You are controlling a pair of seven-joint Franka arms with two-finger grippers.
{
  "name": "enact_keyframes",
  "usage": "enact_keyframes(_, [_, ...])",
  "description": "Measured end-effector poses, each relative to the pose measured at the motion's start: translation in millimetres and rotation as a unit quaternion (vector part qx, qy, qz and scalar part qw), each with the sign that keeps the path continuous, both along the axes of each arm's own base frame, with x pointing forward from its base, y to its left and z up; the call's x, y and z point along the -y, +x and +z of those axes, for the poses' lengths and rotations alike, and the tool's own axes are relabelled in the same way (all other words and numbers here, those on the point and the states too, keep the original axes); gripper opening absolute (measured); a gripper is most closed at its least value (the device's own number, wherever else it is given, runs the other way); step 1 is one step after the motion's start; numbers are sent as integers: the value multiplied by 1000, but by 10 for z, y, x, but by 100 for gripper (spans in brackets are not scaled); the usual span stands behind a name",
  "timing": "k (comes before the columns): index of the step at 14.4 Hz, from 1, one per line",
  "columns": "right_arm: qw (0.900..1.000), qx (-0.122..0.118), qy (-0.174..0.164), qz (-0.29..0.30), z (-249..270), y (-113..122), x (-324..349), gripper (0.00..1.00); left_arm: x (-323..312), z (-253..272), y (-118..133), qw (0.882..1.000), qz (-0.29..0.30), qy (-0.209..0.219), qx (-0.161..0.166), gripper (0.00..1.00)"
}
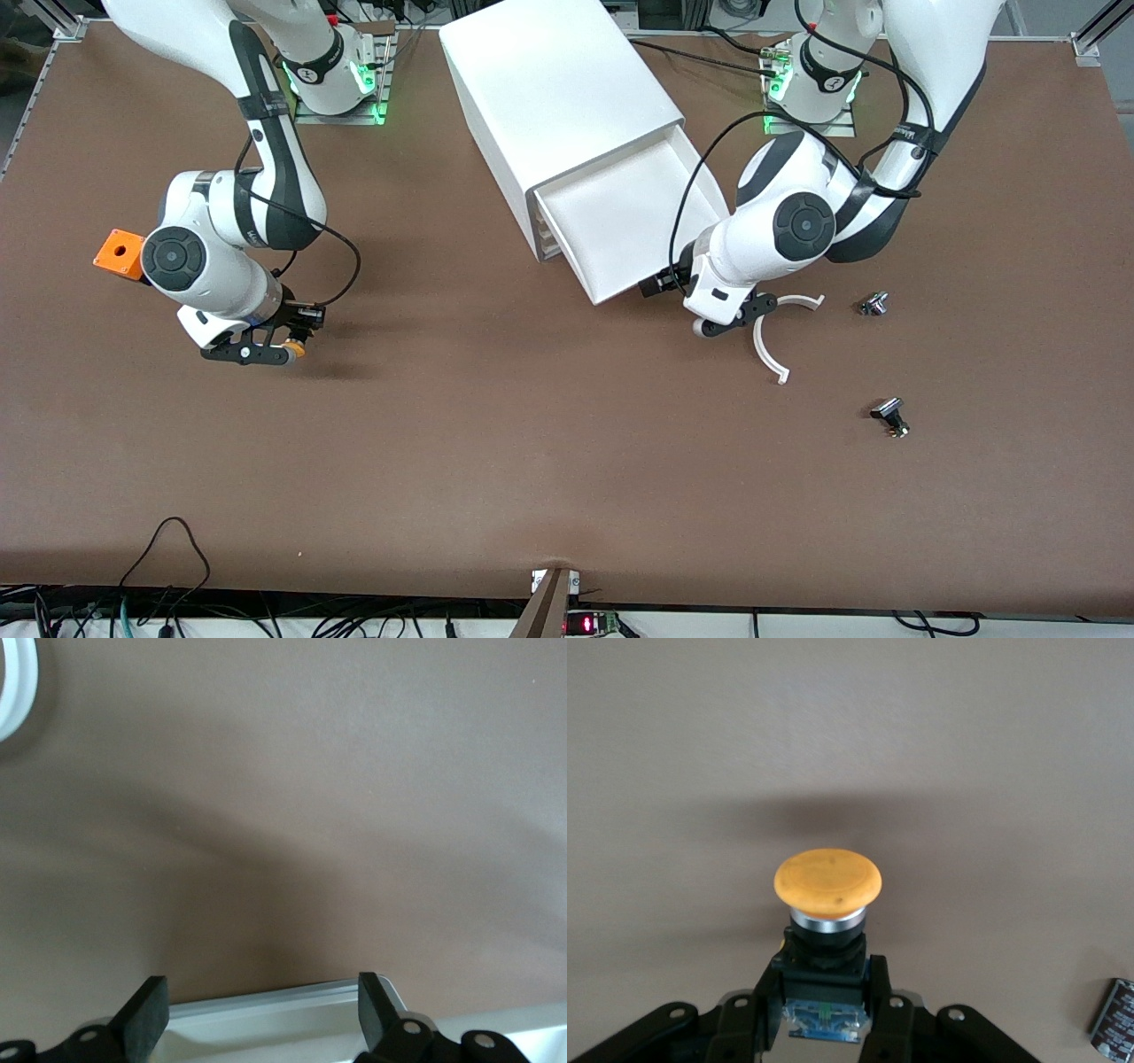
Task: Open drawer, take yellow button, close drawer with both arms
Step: 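Push the drawer shut with the left gripper while the right gripper carries the button, then lower the yellow button onto the table and open the right gripper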
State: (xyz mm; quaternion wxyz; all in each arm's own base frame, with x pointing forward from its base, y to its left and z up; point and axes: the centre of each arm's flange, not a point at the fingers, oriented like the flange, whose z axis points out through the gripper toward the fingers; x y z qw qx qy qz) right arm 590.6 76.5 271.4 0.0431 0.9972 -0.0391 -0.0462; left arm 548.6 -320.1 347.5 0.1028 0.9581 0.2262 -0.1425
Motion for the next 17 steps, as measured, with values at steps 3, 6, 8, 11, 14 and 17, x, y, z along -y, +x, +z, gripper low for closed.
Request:
enact_keyframes(3, [1000, -5, 11, -6, -215, -40, 226, 41, 221, 45, -238, 1000, 1, 9, -7, 95])
enact_keyframes(6, [998, -9, 64, 11, -471, -34, 557, 41, 444, 88, -542, 1000, -17, 25, -3, 95])
enact_keyframes(8, [997, -3, 74, 22, -612, -21, 780, 41, 630, 98, -744, 999, -25, 32, -5, 95])
enact_keyframes(11, [997, 4, 68, 24, -684, 26, 877, 56, 815, 72, -957, 999, -37, 37, -10, 95])
enact_keyframes(14, [997, 21, 70, 32, -551, 164, 801, 83, 977, 51, -1132, 998, -37, 44, -16, 96])
enact_keyframes(17, [996, 39, 72, 43, -374, 282, 719, 100, 1115, 43, -1278, 998, -36, 49, -20, 96])
